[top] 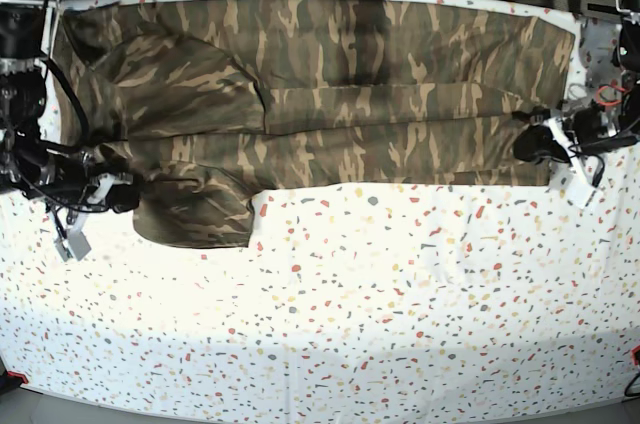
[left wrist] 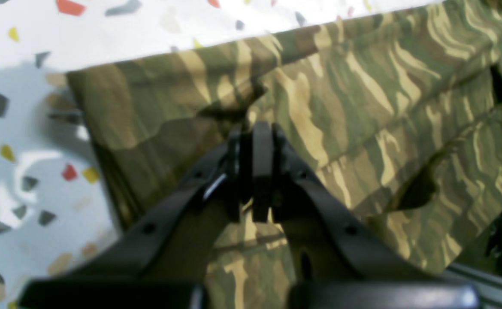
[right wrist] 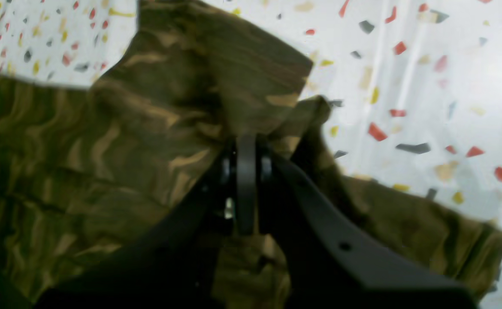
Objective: Fold the T-shirt properly
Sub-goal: 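Grasp the strip's end corners with both grippers, then tuck the protruding sleeve under the strip with the right gripper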
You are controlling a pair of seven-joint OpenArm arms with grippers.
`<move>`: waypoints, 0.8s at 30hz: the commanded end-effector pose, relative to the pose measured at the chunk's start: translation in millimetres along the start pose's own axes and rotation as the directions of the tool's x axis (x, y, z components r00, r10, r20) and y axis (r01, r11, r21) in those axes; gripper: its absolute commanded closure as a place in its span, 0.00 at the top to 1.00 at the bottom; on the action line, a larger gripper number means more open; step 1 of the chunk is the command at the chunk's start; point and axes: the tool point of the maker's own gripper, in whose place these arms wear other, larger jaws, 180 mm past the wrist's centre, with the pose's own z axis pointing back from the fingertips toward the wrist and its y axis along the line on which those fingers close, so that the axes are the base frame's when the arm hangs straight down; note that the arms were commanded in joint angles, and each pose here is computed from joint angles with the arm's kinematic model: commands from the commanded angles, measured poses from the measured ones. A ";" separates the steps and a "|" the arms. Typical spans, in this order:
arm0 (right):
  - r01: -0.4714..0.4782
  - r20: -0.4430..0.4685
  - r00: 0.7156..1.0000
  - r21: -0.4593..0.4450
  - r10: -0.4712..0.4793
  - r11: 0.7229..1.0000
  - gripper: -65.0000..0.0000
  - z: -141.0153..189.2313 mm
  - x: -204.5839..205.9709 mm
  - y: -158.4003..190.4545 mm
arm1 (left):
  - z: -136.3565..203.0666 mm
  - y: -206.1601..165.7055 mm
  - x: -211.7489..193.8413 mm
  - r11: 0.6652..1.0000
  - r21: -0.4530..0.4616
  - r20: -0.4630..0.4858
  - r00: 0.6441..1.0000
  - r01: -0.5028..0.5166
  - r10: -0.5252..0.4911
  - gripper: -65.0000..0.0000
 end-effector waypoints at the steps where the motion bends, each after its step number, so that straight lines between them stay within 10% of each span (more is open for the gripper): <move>1: -0.042 0.048 0.998 -0.002 0.042 0.999 0.00 14.2 16.8 -0.1 | 9.3 -2.3 17.5 0.999 -0.002 0.046 0.998 0.042 -0.042 0.00; 24: -0.252 -0.003 0.968 0.028 0.252 0.967 0.00 105.8 -35.7 77.8 | 62.0 -16.6 -35.1 0.997 0.067 0.031 0.999 0.024 -0.026 0.00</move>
